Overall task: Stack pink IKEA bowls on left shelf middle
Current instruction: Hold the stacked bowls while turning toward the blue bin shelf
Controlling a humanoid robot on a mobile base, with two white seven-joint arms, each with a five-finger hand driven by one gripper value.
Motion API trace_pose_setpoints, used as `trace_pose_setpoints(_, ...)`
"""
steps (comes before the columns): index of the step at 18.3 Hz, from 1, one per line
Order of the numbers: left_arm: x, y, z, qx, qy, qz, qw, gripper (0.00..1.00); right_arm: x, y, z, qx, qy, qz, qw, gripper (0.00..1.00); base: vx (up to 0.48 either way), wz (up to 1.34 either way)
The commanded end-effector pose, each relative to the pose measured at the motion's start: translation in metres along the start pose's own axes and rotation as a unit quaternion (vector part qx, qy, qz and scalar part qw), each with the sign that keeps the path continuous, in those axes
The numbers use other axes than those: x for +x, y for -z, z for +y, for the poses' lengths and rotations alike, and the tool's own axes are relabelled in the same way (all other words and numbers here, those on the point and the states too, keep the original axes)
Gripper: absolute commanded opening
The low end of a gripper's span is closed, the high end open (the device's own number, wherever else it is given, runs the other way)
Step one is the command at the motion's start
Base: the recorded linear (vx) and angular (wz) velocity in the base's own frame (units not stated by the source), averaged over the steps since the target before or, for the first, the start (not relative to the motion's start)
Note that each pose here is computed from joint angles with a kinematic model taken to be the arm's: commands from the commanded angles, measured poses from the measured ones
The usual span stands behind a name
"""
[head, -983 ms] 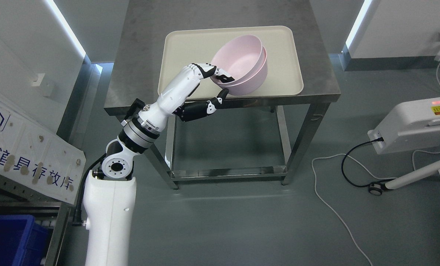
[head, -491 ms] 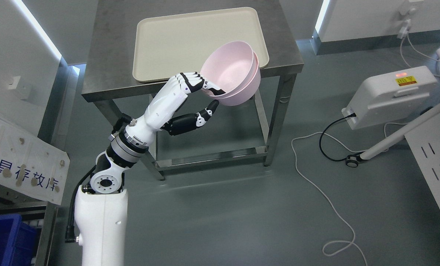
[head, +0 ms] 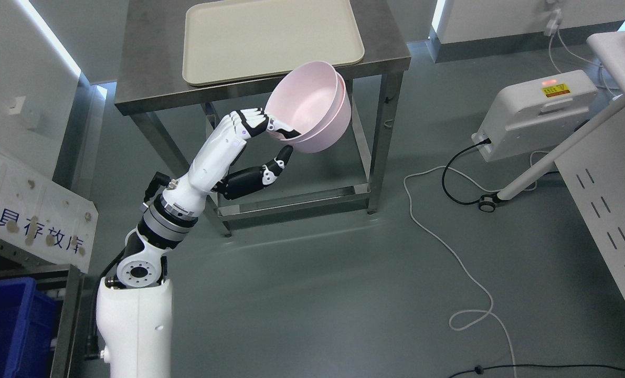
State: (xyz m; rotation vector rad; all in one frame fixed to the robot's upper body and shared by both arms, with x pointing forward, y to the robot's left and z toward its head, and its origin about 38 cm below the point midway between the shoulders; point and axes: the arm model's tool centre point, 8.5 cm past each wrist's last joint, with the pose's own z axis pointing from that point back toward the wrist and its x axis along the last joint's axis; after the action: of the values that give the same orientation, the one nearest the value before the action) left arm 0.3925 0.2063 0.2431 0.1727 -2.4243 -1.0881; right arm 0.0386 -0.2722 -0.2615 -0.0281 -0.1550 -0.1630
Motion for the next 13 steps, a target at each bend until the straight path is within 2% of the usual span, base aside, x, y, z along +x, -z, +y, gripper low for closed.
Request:
trace_pose_setpoints(1, -0.0021, -0.0173, 0.0168, 0.017, 0.015, 0.016, 1.000, 0.02, 0.0020, -0.0007, -0.0111, -0.009, -0.002, -0.002, 1.000, 1.00, -0.197, 0.06)
trace_pose_setpoints(13, -0.0027, -0.0226, 0.0241, 0.036, 0.011, 0.016, 0.999, 0.03, 0.0020, -0.0007, -0.0111, -0.009, -0.002, -0.002, 1.000, 1.00, -0.274, 0.11)
